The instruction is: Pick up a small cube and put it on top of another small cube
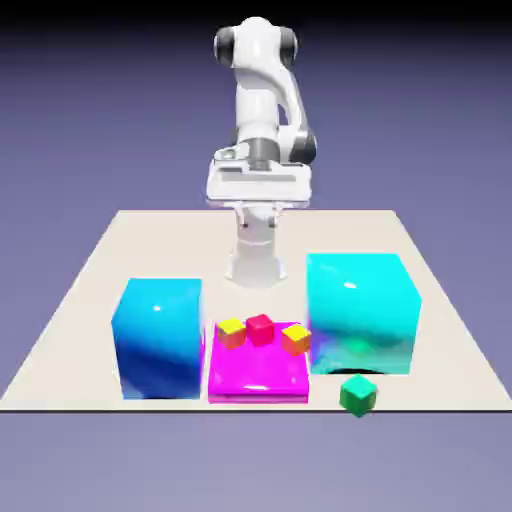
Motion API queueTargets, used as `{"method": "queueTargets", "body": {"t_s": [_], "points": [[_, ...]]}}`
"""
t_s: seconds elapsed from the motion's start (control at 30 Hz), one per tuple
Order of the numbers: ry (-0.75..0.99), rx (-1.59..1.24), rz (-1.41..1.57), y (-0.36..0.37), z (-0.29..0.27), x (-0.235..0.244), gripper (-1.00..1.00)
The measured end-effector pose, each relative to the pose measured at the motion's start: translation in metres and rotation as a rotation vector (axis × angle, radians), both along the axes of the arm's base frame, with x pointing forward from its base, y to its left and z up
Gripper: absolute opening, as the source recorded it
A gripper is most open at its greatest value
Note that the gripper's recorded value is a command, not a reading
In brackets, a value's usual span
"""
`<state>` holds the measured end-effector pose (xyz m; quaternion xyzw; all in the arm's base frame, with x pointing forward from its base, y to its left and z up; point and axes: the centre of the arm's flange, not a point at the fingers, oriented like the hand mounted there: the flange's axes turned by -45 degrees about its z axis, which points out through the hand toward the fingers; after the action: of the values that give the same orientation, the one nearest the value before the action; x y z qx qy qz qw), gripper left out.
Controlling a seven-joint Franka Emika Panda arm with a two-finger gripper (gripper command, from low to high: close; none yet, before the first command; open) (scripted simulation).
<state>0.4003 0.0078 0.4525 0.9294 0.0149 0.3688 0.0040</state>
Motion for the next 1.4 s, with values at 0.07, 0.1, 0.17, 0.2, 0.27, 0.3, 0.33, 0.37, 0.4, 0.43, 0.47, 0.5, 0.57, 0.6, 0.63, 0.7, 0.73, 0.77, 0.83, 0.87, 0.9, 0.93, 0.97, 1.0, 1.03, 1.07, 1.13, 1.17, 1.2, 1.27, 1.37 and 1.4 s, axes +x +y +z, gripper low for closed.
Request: {"method": "queueTargets", "body": {"t_s": [0.07,0.1,0.17,0.2,0.27,0.3,0.33,0.37,0.4,0.43,0.47,0.5,0.57,0.6,0.63,0.7,0.73,0.77,0.83,0.87,0.9,0.93,0.97,1.0,1.03,1.07,1.13,1.17,1.2,1.27,1.37,1.4], "points": [[0.069,0.021,-0.033,0.006,-0.011,0.018,0.00],[0.104,0.032,-0.049,0.008,-0.017,0.027,0.00],[0.173,0.056,-0.084,0.015,-0.030,0.044,0.00],[0.208,0.068,-0.101,0.018,-0.037,0.052,0.00],[0.277,0.094,-0.136,0.024,-0.053,0.068,0.00],[0.312,0.107,-0.154,0.028,-0.061,0.076,0.00],[0.347,0.121,-0.172,0.031,-0.069,0.083,0.00],[0.382,0.135,-0.191,0.035,-0.078,0.090,0.00],[0.417,0.149,-0.208,0.039,-0.087,0.097,0.00],[0.453,0.163,-0.226,0.043,-0.096,0.104,0.00],[0.488,0.178,-0.245,0.047,-0.105,0.110,0.00],[0.523,0.194,-0.264,0.051,-0.114,0.116,0.00],[0.594,0.226,-0.303,0.059,-0.132,0.128,0.00],[0.630,0.242,-0.323,0.062,-0.142,0.133,0.00],[0.665,0.259,-0.343,0.066,-0.151,0.138,0.00],[0.737,0.293,-0.382,0.074,-0.169,0.147,0.00],[0.773,0.311,-0.402,0.079,-0.178,0.152,0.00],[0.809,0.328,-0.422,0.083,-0.187,0.156,0.00],[0.882,0.365,-0.462,0.091,-0.204,0.163,0.00],[0.919,0.383,-0.482,0.095,-0.212,0.167,0.00],[0.956,0.402,-0.501,0.099,-0.220,0.170,0.00],[0.993,0.421,-0.521,0.103,-0.228,0.173,0.00],[1.030,0.440,-0.541,0.106,-0.235,0.176,0.00],[1.067,0.459,-0.561,0.110,-0.243,0.179,0.00],[1.104,0.478,-0.581,0.113,-0.249,0.182,0.00],[1.142,0.498,-0.600,0.117,-0.256,0.185,0.00],[1.218,0.538,-0.639,0.123,-0.268,0.190,0.00],[1.256,0.558,-0.658,0.125,-0.274,0.193,0.00],[1.294,0.578,-0.677,0.128,-0.279,0.196,0.00],[1.371,0.619,-0.714,0.131,-0.289,0.201,0.00],[1.389,0.630,-0.722,0.140,-0.310,0.196,0.00],[1.389,0.630,-0.722,0.149,-0.329,0.189,0.00]]}}
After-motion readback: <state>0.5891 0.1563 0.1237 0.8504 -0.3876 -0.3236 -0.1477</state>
